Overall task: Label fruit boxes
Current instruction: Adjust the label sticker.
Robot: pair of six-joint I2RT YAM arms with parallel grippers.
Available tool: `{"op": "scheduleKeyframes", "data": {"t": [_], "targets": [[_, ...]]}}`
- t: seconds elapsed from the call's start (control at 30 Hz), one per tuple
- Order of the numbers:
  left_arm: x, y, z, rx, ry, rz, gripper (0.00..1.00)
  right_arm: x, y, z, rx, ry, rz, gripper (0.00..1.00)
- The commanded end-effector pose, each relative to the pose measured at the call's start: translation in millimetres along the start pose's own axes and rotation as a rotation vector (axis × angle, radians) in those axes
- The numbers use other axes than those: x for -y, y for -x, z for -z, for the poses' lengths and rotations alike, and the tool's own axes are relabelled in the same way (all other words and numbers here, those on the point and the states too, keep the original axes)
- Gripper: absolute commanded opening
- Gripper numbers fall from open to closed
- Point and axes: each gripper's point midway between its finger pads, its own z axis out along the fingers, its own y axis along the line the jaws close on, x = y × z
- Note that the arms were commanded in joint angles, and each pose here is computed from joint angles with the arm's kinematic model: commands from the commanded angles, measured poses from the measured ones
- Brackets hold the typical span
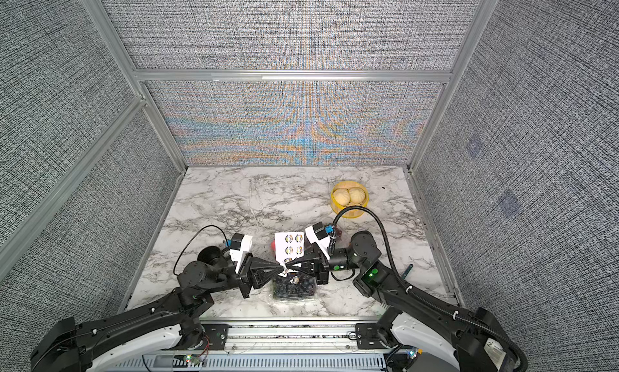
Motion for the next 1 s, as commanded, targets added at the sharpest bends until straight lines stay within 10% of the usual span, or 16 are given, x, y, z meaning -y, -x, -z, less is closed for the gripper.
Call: {"op": "scheduleKeyframes", "data": {"t": [0.0, 0.43, 0.67, 0.97], "targets": [[17, 12, 1, 0.043, -0.076, -0.036, 0.00, 5, -4, 0, -0.005, -0.020, -0.009, 0.00], [12, 9, 1, 0.050, -0.061, -0.021, 0.00, 0, -5, 5, 0.006, -0.024, 0.001, 0.00], [9, 10, 2, 0.055, -0.043, -0.027, 0.00, -10, -5, 4, 0.018, 0.031, 0.001, 0.36], [10, 7, 0, 0.042, -0.064, -0.021, 0.00, -10, -1, 0, 0.017, 0.043, 0.000, 0.37]]}}
